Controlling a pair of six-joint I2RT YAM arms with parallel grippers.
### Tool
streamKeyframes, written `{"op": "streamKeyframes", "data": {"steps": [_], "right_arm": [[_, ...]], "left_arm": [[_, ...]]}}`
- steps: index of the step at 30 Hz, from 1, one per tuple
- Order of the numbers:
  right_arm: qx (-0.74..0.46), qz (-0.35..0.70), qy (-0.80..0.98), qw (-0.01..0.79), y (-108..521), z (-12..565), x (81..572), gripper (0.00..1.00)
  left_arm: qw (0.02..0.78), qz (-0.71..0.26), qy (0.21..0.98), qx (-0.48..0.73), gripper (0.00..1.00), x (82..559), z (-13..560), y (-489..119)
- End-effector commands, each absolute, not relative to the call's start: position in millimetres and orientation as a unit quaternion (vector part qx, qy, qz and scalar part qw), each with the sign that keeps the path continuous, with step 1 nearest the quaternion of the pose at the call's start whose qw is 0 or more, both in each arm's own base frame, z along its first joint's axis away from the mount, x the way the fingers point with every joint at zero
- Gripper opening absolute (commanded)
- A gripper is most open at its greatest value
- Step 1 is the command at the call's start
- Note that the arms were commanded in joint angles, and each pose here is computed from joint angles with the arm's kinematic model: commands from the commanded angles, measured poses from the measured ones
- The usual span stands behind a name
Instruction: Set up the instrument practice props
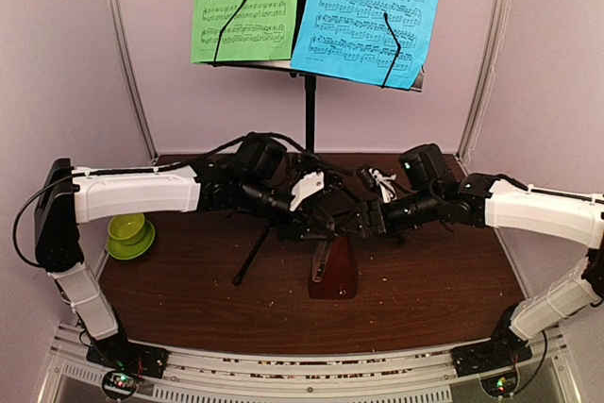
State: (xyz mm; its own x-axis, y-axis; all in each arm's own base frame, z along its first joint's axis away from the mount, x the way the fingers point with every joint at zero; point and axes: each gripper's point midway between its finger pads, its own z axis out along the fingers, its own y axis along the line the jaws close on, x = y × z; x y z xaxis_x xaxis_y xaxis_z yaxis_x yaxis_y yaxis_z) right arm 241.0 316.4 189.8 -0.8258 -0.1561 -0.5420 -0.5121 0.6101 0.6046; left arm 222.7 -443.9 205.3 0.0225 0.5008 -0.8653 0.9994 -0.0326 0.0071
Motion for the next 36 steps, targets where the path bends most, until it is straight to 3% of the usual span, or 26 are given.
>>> {"op": "streamKeyframes", "data": {"steps": [1, 13, 21, 30, 36], "right_arm": [[-0.168, 0.288, 0.93, 0.159, 277, 122, 233, 0.76], [-0.158, 0.255, 0.945, 0.13, 261, 86, 222, 0.68], [-0.162, 0.267, 0.94, 0.137, 267, 96, 225, 0.68], [-0.17, 0.279, 0.935, 0.14, 275, 104, 230, 0.7], [-0.171, 0.285, 0.933, 0.14, 279, 106, 231, 0.7]], "left_arm": [[0.349, -0.356, 0.607, 0.619, 0.23, 218, 210, -433], [0.363, -0.353, 0.613, 0.606, 0.17, 220, 214, -411], [0.393, -0.36, 0.633, 0.562, 0.16, 221, 244, -382], [0.337, -0.316, 0.77, 0.44, 0.17, 229, 215, -305], [0.289, -0.233, 0.875, 0.311, 0.22, 249, 185, -244]]}}
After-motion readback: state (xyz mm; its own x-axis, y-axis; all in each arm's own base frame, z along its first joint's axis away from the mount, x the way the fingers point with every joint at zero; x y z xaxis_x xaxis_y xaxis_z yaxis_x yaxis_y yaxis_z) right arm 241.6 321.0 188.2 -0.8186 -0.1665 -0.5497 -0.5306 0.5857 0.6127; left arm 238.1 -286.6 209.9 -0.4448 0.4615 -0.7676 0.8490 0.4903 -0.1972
